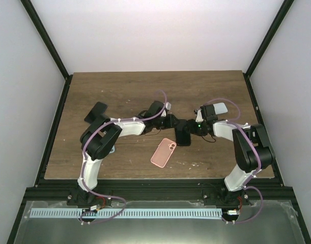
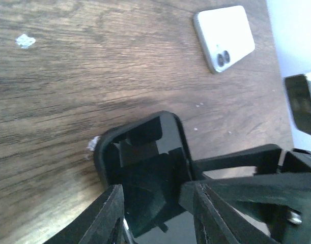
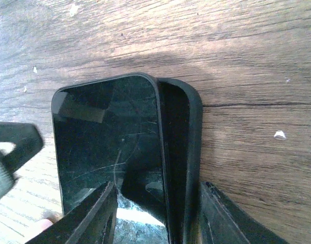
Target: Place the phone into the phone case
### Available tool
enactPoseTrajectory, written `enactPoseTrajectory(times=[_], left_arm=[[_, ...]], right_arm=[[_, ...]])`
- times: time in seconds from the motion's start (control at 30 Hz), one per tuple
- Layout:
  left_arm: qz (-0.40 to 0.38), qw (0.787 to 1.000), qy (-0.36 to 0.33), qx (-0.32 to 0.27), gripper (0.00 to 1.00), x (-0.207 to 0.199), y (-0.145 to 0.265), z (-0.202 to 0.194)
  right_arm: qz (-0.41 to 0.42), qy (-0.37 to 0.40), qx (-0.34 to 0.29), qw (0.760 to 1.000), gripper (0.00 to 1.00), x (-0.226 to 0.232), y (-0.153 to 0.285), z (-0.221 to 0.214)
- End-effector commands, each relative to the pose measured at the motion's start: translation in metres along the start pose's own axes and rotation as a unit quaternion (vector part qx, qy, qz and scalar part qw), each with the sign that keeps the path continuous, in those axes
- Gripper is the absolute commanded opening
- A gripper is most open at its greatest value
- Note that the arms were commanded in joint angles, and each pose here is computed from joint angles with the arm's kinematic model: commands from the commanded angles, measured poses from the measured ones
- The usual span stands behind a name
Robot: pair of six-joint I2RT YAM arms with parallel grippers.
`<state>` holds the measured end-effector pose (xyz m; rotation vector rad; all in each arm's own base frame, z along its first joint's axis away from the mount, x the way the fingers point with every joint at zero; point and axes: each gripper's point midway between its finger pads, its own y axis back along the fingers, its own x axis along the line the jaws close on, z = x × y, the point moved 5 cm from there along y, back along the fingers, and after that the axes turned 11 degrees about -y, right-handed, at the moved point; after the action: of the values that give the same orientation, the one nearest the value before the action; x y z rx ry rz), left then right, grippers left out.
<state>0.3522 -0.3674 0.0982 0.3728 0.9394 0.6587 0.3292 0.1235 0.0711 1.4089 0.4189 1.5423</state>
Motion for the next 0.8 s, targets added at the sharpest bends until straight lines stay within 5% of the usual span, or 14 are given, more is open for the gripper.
enactPoseTrajectory(times=[0.0, 0.33, 0.77], left_arm=[[0.014, 1.0, -0.008, 0.004, 0.39, 0.008, -0.013, 0.002], [0.007, 1.0, -0.012, 0.012, 0.22, 0.011, -0.024, 0.0], [-0.051, 0.998, -0.016, 0.025, 0.19, -0.006, -0.027, -0.002]], right_arm=[[0.021, 0.007, 0.021, 1.0, 0.44, 0.007, 0.0, -0.011], [0.002, -0.002, 0.005, 1.0, 0.39, 0.001, 0.0, -0.01], [0.004, -0.006, 0.009, 1.0, 0.33, -0.002, -0.006, -0.012]])
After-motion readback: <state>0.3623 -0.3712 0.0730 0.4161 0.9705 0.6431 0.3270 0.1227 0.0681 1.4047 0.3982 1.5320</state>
